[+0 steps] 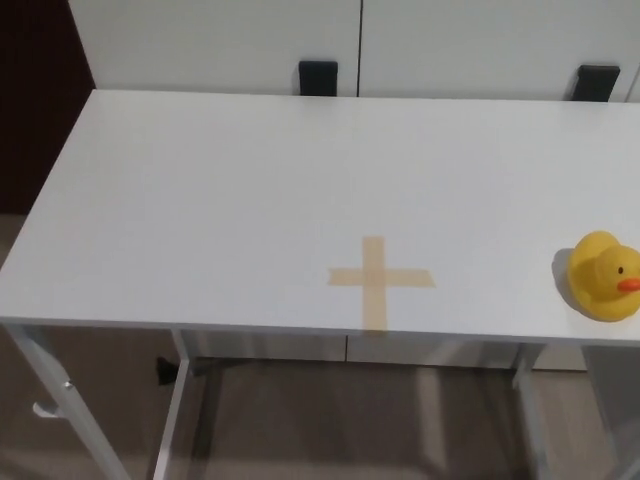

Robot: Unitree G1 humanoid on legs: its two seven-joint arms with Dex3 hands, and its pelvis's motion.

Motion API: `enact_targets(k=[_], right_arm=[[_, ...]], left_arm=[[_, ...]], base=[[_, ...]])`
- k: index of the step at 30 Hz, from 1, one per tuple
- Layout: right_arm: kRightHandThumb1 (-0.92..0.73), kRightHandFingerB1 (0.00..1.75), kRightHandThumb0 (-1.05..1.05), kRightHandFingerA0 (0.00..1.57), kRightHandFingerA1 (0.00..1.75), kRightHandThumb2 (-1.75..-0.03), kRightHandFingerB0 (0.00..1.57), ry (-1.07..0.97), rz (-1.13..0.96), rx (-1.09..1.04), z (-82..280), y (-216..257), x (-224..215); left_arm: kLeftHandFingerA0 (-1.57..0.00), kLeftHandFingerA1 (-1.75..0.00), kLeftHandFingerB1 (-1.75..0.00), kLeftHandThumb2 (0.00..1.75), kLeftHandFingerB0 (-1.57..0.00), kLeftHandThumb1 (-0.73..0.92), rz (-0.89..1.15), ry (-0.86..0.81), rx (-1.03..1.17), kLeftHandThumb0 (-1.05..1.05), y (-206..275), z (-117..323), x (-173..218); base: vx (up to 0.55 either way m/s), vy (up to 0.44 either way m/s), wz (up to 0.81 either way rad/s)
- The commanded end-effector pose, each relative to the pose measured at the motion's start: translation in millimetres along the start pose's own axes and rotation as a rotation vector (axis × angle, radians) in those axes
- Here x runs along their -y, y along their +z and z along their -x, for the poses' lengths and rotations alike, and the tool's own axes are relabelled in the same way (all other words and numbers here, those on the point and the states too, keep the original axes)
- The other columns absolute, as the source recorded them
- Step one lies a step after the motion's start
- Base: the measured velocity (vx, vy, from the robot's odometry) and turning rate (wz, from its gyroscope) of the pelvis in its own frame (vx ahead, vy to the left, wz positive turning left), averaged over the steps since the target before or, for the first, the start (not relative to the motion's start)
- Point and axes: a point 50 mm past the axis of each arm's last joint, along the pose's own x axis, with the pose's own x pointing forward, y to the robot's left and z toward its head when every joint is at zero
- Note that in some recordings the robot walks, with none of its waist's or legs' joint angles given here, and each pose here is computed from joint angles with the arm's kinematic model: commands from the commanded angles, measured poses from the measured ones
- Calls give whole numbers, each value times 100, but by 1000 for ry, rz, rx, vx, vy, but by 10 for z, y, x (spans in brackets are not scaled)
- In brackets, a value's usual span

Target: The robot uses its right hand to push the yellow duck toy to the center of the white desk.

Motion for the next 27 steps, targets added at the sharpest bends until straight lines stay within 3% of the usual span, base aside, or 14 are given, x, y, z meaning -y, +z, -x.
enact_targets(k=[1,3,8,9,11,12,17,18,21,22,23,25,26,27], right_arm=[[-67,56,-39,73,78,-60,41,-108,-128,190,34,254,344],[-68,59,-48,65,89,-61,40,-167,-184,223,29,363,475],[-71,66,-51,61,92,-62,40,-257,-356,281,12,634,724],[-76,72,-55,58,96,-63,40,-274,-398,304,-4,759,771],[-78,70,-58,55,93,-63,37,-287,-464,350,-23,1004,849],[-79,61,-66,53,84,-63,36,-283,-473,386,-26,1169,874],[-82,48,-71,37,66,-65,39,-280,-479,518,6,1729,894],[-70,51,-84,26,64,-72,38,-283,-546,572,24,1978,849],[-68,53,-87,25,66,-73,37,-271,-610,602,50,2170,793],[-67,59,-91,26,74,-75,36,-241,-632,663,63,2310,694],[-81,59,-95,37,74,-65,34,-193,-627,709,68,2428,591],[-81,59,-95,37,74,-65,34,-138,-607,738,70,2522,495],[-68,54,-97,38,66,-79,32,-128,-606,761,87,2587,438],[-68,54,-97,38,66,-79,32,-125,-606,767,92,2606,422]], left_arm=[[-77,-77,-55,58,-79,65,-45,22,-12,-21,-77,14,-77],[-79,-81,-63,63,-83,66,-34,20,-12,-18,-71,13,-65],[-79,-82,-62,65,-82,65,-21,17,-8,-18,-47,6,-56],[-76,-74,-59,64,-80,67,-29,15,-7,-18,-44,5,-57],[-76,-72,-56,62,-78,67,-41,15,-4,-18,-26,1,-70],[-77,-82,-62,66,-82,66,-34,19,-4,-17,-16,-2,-75],[-78,-77,-60,62,-81,66,-37,36,7,-20,52,-18,-126],[-81,-75,-58,60,-80,65,-38,42,16,-19,69,-20,-145],[-81,-75,-58,62,-79,65,-36,42,23,-20,81,-21,-159],[-81,-77,-59,63,-81,65,-33,46,25,-19,80,-20,-157],[-81,-79,-60,65,-81,66,-30,46,23,-18,79,-20,-155],[-81,-79,-60,65,-81,66,-26,45,19,-18,79,-22,-155],[-81,-79,-60,65,-80,66,-18,46,20,-18,78,-21,-156],[-81,-79,-60,65,-80,66,-16,46,21,-18,78,-21,-156]], base=[[0,0,0],[0,0,0],[0,0,0],[0,0,0],[0,0,0],[0,0,0],[0,0,0],[0,0,0],[0,0,0],[0,0,0],[14,-2,7],[0,0,0],[0,0,0],[0,0,0]])
